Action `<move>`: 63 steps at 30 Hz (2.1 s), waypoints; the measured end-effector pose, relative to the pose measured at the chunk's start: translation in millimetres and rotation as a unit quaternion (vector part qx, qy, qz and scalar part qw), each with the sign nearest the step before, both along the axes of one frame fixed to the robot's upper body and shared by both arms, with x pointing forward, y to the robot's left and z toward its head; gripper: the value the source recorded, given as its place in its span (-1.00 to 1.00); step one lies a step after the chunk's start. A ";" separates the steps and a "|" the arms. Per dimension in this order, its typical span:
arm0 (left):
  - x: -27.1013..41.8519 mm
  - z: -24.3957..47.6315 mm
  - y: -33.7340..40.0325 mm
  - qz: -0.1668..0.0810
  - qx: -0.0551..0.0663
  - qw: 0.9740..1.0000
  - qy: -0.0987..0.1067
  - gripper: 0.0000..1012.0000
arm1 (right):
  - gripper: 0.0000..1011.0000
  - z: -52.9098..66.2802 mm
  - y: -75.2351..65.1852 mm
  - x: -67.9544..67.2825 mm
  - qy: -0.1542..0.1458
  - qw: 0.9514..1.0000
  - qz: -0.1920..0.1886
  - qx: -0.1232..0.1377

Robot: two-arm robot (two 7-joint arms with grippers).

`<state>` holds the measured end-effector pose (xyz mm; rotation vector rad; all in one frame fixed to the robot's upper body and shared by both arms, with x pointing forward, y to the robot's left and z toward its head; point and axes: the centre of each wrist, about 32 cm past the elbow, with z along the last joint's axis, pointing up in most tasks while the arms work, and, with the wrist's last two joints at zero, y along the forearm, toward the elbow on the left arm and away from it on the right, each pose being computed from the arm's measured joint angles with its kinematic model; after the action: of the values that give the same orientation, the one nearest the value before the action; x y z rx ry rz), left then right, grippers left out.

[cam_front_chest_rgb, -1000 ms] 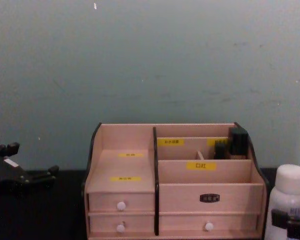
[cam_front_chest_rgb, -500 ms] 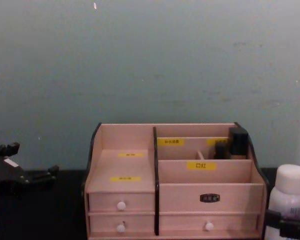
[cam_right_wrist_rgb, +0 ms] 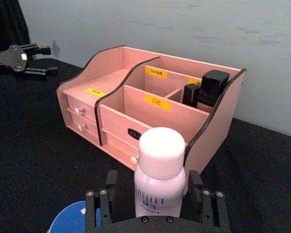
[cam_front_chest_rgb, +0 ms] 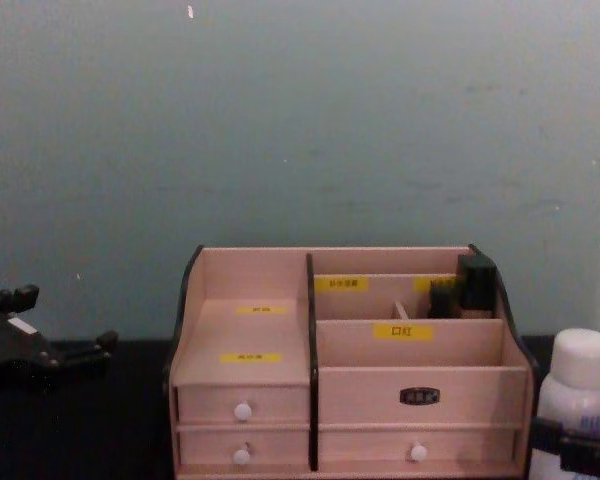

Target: Pick up the facial cleanser and watermelon frost from the table and place them into the tiered storage box.

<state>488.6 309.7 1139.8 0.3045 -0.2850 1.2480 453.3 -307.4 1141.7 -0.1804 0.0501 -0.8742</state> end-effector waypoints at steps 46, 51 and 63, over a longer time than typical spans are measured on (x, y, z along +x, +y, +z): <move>0.0 0.0 0.0 0.000 0.000 1.000 0.000 0.98 | 0.17 66.5 0.9 -2.0 -0.044 0.999 0.011 0.028; 0.0 0.0 0.0 0.000 0.000 1.000 0.000 0.98 | 0.17 76.2 6.8 9.1 -0.052 0.998 0.012 0.034; 0.0 0.0 0.0 0.000 0.000 1.000 0.000 0.98 | 0.17 93.3 29.5 57.9 -0.078 0.996 0.016 0.030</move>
<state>488.6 309.7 1139.8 0.3045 -0.2850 1.2479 511.2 -278.0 1234.9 -0.0571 -0.0715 -0.8505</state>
